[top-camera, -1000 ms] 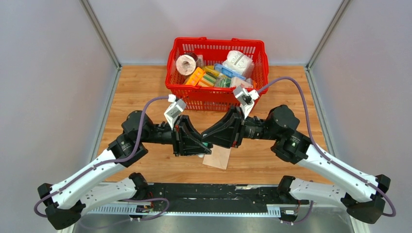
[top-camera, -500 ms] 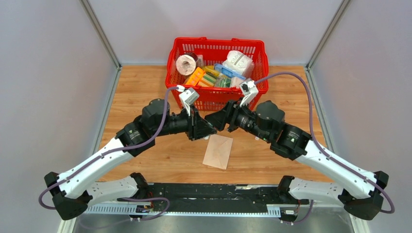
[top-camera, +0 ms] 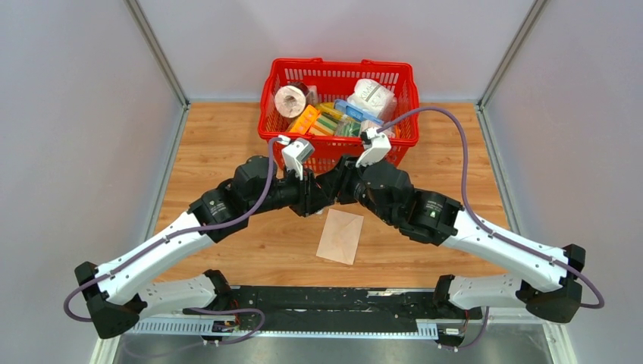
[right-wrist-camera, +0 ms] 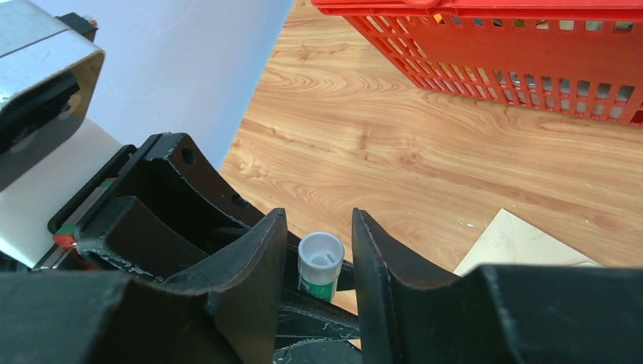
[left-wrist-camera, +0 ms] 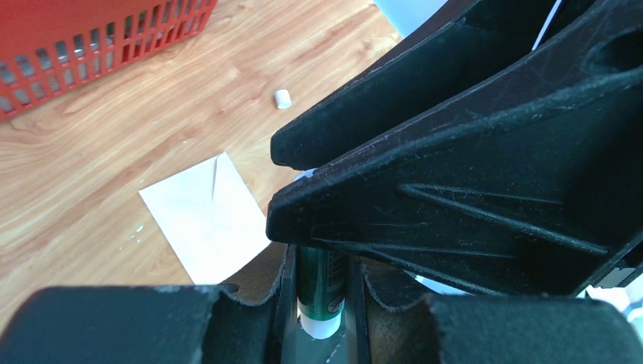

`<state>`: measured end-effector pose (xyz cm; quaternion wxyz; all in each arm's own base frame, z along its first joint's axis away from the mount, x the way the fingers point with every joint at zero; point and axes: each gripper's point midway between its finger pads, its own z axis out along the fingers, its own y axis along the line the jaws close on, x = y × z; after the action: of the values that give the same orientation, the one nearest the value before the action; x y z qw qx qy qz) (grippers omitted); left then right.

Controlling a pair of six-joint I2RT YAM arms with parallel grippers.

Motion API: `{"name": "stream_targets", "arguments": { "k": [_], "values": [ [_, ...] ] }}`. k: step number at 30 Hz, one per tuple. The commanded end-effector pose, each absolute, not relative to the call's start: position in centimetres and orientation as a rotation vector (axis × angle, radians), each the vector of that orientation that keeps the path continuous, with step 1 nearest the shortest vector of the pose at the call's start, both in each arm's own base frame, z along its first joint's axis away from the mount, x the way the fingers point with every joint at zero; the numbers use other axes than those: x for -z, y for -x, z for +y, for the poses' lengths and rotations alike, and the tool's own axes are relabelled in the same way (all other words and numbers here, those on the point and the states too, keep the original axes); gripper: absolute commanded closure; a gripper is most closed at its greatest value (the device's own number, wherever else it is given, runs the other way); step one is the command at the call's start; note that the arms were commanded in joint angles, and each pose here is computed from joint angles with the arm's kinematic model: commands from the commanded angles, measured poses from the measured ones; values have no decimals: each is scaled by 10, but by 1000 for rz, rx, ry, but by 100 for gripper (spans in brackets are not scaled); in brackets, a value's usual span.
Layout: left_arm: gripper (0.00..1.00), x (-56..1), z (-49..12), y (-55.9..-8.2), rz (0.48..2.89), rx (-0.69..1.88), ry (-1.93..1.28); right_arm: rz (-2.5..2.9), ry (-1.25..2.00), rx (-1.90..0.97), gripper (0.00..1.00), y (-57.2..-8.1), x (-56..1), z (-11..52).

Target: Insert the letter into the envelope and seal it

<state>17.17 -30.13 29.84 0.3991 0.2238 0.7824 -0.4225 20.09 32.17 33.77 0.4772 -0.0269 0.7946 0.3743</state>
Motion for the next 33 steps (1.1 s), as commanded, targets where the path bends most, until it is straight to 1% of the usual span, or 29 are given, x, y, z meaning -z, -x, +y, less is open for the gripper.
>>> {"name": "stream_targets", "arguments": {
  "k": [1, 6, 8, 11, 12, 13, 15, 16, 19, 22, 25, 27, 28, 29, 30, 31, 32, 33],
  "values": [
    [100, -339, -297, -182, 1817, 1084, -485, 1983, 90, -918, 60, -192, -333, 333],
    [100, -346, -288, -180, 1786, 1082, -459, 1965, 114, -916, 62, -192, -335, 331],
    [100, -353, -286, -178, 1753, 1101, -444, 1954, 146, -909, 70, -191, -337, 330],
    [100, -359, -291, -166, 1722, 1166, -509, 1912, 188, -925, 89, -190, -347, 326],
    [100, -363, -295, -155, 1694, 1221, -567, 1887, 234, -974, 92, -185, -353, 328],
    [100, -365, -296, -148, 1674, 1249, -594, 1866, 272, -987, 93, -185, -356, 327],
    [100, -381, -298, -124, 1564, 1377, -684, 1817, 468, -1140, 95, -163, -363, 337],
    [100, -393, -300, -104, 1473, 1473, -771, 1773, 545, -1213, 96, -153, -371, 339],
    [100, -430, -291, -60, 1235, 1681, -889, 1623, 764, -1437, 97, -118, -379, 341],
    [100, -448, -279, -28, 1096, 1801, -1008, 1450, 849, -1682, 97, -91, -401, 333],
    [100, -459, -272, -16, 1040, 1842, -1045, 1429, 867, -1755, 97, -86, -406, 335],
    [100, -457, -272, -17, 1056, 1831, -1048, 1445, 863, -1768, 93, -87, -406, 338],
    [100, -459, -272, -21, 1079, 1812, -1019, 1468, 844, -1754, 89, -91, -404, 339],
    [100, -450, -276, -27, 1128, 1774, -1017, 1499, 815, -1723, 78, -97, -402, 340],
    [100, -452, -278, -38, 1163, 1726, -962, 1531, 771, -1682, 65, -105, -400, 340],
    [100, -435, -284, -58, 1282, 1646, -898, 1579, 721, -1633, 56, -114, -396, 339],
    [100, -434, -286, -67, 1316, 1598, -871, 1625, 677, -1589, 50, -122, -391, 338],
    [100, -416, -288, -86, 1426, 1511, -811, 1660, 639, -1556, 46, -129, -388, 338]
  ]
}}
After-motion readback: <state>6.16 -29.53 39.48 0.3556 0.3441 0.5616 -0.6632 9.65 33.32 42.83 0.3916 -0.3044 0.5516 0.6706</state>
